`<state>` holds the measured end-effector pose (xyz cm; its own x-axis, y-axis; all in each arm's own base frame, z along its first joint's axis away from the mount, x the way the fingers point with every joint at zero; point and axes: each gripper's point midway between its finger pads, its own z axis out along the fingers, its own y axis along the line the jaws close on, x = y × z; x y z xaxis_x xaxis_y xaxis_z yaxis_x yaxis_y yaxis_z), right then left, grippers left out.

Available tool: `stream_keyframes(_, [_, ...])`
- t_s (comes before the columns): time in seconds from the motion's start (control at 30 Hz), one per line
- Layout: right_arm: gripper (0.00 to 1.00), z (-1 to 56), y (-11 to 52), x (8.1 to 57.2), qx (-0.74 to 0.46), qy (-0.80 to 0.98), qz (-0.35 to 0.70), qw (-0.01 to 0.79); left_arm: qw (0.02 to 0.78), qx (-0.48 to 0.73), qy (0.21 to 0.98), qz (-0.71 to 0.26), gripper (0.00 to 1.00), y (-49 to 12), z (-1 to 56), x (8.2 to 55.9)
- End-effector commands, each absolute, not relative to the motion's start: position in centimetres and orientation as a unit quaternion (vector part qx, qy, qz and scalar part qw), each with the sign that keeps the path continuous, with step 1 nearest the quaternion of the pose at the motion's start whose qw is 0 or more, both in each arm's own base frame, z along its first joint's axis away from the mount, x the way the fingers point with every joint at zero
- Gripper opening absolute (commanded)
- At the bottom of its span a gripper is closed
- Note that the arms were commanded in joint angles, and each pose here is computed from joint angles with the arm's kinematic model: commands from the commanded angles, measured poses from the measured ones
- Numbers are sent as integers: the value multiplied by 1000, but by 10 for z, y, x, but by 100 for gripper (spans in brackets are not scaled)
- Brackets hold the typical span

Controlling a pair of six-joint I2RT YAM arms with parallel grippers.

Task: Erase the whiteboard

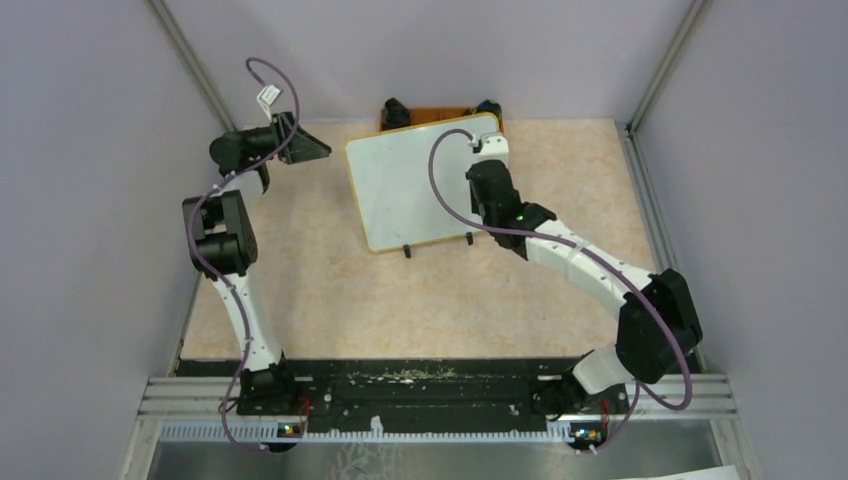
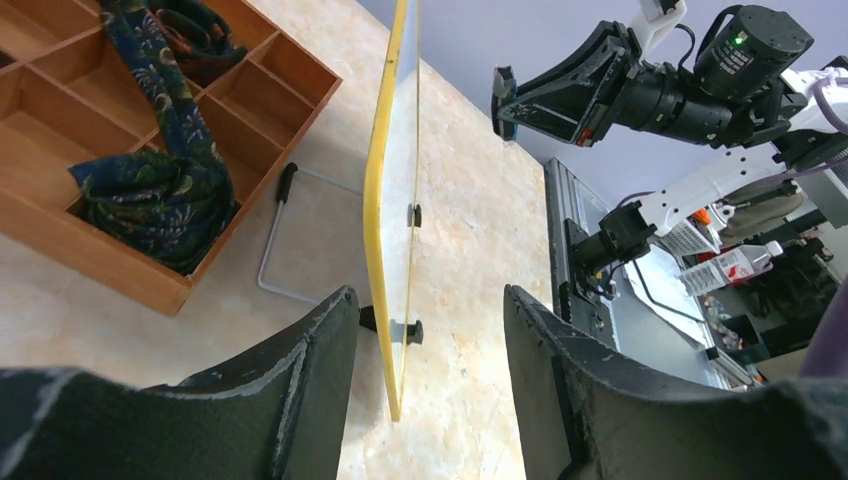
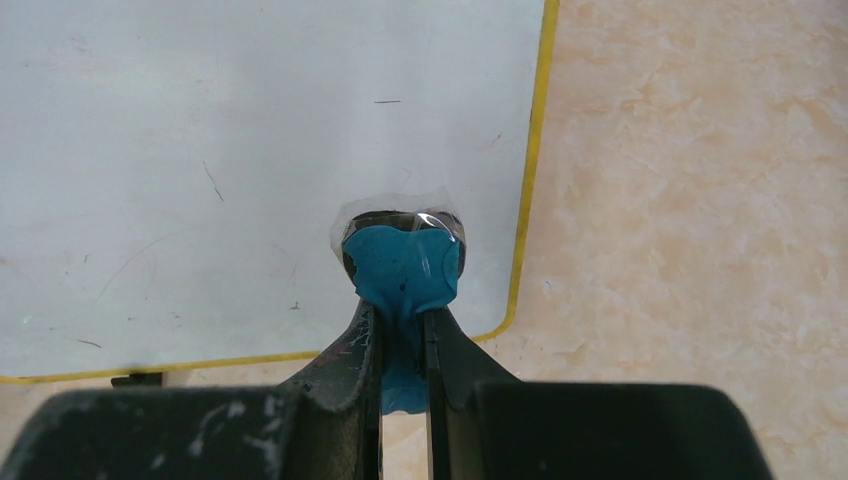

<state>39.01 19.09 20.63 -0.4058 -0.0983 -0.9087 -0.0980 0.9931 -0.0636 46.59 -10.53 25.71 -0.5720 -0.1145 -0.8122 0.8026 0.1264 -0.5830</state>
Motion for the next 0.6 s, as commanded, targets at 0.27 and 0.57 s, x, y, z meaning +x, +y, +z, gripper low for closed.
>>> stream_keyframes(0.27, [0, 252, 137, 346, 14, 839, -35, 542, 410, 357, 689, -478, 57, -35, 242, 397])
stream_keyframes(0.57, [0, 213, 117, 279, 7, 898, -5, 441, 404, 293, 712, -493, 57, -23, 221, 339])
